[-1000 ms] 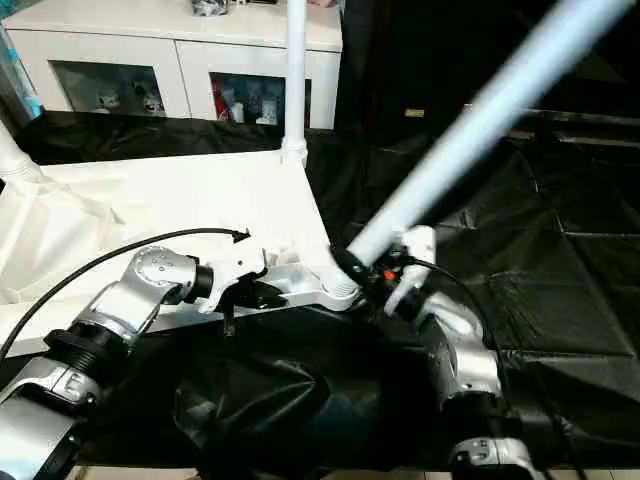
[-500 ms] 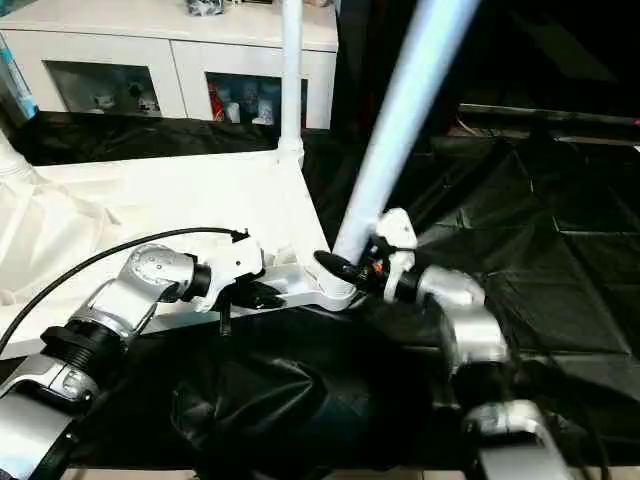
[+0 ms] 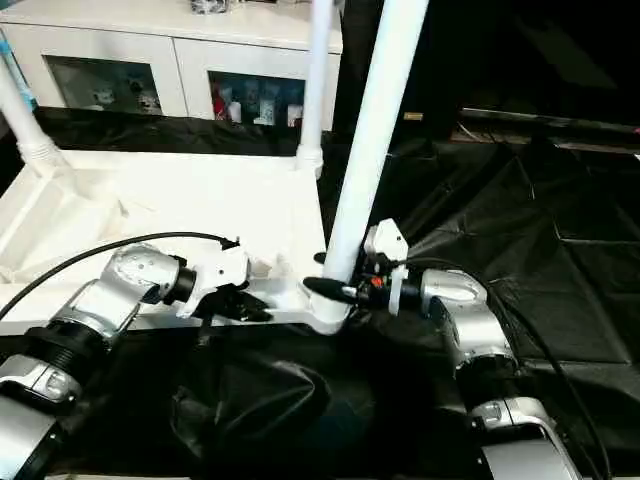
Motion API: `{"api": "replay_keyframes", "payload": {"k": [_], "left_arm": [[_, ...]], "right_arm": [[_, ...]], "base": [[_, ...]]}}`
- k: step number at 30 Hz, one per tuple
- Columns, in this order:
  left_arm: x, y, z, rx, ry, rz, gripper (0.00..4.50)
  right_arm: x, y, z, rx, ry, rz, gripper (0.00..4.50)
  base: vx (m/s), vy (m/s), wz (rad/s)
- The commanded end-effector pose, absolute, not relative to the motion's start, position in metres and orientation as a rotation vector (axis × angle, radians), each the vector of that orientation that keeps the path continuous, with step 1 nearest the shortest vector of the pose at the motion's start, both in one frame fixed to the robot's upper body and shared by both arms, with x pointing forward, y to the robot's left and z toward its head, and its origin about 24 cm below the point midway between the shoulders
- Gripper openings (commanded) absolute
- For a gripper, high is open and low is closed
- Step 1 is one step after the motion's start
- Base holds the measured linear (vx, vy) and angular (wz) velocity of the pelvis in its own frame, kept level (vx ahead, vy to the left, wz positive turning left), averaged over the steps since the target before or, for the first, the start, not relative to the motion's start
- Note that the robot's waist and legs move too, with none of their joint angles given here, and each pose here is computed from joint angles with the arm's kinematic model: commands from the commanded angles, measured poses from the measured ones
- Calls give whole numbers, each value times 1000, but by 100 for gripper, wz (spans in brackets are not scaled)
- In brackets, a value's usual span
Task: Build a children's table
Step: Insert table leg to table base
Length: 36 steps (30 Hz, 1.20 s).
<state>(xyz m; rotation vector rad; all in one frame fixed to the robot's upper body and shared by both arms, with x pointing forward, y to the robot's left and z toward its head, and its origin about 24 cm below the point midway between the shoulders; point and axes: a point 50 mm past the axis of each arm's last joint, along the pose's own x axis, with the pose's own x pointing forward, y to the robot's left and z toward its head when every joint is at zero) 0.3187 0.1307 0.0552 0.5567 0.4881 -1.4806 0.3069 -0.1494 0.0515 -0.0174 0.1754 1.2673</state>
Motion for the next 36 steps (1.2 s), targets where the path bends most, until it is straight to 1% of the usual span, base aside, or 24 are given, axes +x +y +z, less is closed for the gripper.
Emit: {"api": "replay_keyframes", "payload": {"k": [1, 5, 9, 10, 12, 13, 14, 16, 24, 25, 26, 27, 29, 32, 33, 34, 35, 36], "left_arm": [[310, 120, 57, 570, 497, -1634, 0], [310, 120, 57, 566, 505, -1648, 0], [313, 119, 58, 555, 489, -1614, 0], [316, 118, 60, 544, 477, -1578, 0], [318, 118, 61, 538, 470, -1556, 0], [325, 118, 63, 530, 463, -1471, 0], [327, 118, 64, 528, 462, -1450, 0], [337, 118, 68, 506, 457, -1327, 0], [337, 118, 68, 506, 457, -1327, 0], [339, 117, 69, 498, 457, -1309, 0], [352, 106, 74, 457, 445, -1165, 0], [357, 100, 77, 441, 443, -1100, 0], [361, 92, 80, 431, 433, -1057, 0], [358, 92, 81, 444, 414, -1121, 0], [355, 93, 81, 456, 403, -1170, 0], [355, 93, 81, 456, 403, -1170, 0], [351, 96, 81, 470, 398, -1221, 0], [350, 97, 81, 475, 396, -1237, 0]], "right_arm": [[286, -155, 13, 7, 382, 1285, 191], [281, -154, 11, 10, 387, 1312, 191], [282, -153, 10, 24, 380, 1268, 191], [285, -153, 10, 42, 380, 1215, 191], [287, -153, 10, 51, 380, 1196, 191], [291, -151, 10, 59, 367, 1122, 191], [292, -151, 10, 60, 364, 1105, 191], [299, -150, 9, 50, 351, 971, 191], [299, -150, 9, 50, 351, 971, 191], [301, -150, 9, 51, 352, 947, 191], [309, -141, 8, 109, 313, 788, 191], [313, -137, 7, 142, 298, 717, 191], [315, -131, 7, 178, 285, 654, 191], [315, -133, 9, 179, 285, 680, 191], [314, -136, 12, 175, 286, 712, 191], [314, -136, 12, 175, 286, 712, 191], [313, -141, 15, 168, 289, 773, 191], [312, -143, 16, 165, 292, 795, 191]], "base": [[0, 0, 0], [0, 0, 0], [0, 0, 0], [0, 0, 0], [0, 0, 0], [0, 0, 0], [0, 0, 0], [0, 0, 0], [0, 0, 0], [0, 0, 0], [0, 0, 0], [0, 0, 0], [0, 0, 0], [0, 0, 0], [0, 0, 0], [0, 0, 0], [0, 0, 0], [0, 0, 0]]}}
